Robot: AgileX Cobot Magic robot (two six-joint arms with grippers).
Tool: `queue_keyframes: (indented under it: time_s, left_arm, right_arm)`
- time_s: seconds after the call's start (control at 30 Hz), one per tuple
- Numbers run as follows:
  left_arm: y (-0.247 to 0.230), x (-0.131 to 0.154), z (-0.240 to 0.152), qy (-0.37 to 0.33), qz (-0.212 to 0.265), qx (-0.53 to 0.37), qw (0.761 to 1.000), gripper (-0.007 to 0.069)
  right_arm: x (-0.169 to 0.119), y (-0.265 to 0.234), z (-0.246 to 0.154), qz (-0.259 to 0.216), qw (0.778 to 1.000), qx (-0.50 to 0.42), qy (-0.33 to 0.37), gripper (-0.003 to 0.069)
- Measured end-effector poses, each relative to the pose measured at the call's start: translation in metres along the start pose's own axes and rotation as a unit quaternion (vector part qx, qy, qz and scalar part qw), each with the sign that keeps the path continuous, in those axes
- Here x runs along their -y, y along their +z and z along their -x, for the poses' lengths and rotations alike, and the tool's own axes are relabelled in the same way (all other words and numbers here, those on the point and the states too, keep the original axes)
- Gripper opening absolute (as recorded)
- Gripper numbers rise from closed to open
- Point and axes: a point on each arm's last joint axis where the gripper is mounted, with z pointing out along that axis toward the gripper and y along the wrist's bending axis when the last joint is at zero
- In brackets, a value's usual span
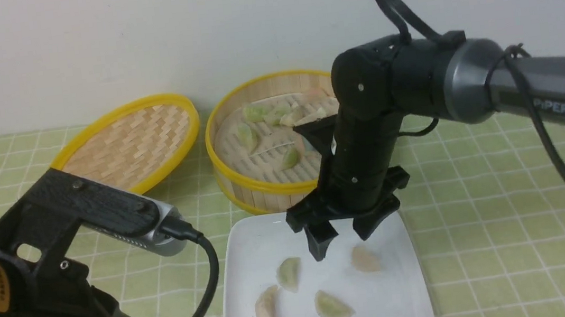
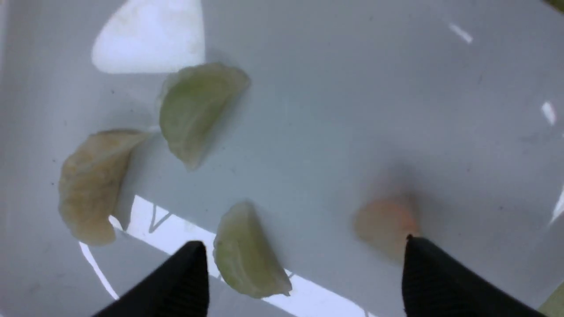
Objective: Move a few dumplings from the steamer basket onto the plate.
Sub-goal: Use the right arm to put the dumpling into the plate
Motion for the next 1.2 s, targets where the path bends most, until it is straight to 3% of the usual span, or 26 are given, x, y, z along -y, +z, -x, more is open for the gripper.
queue_keyframes:
  time_s: [0.13,0.33,0.63,1.07,1.2]
  left_arm:
    - [0.000,0.000,0.000,0.000,0.000,0.000,1.000,-0.0006]
    - [0.000,0.000,0.000,0.000,0.000,0.000,1.000,-0.0006]
    - [0.000,0.000,-0.002,0.000,0.001,-0.008,1.000,-0.0006]
    - [0.000,-0.002,-0.003,0.005,0.010,-0.015,1.000,-0.0006]
    - [0.000,-0.003,-0.003,0.008,0.017,-0.015,1.000,-0.0006]
  right_arm:
    - [0.002,-0.036,0.026,0.007,0.997,0.071,0.000,0.0619]
    - [0.028,-0.066,0.077,0.010,0.984,0.179,0.019,0.0571]
    - [0.058,0.002,0.114,-0.037,0.988,0.150,0.006,0.0457]
    - [0.068,0.052,0.128,-0.047,0.984,0.169,0.001,0.0431]
    - [0.070,0.054,0.129,-0.056,0.984,0.169,-0.003,0.0318]
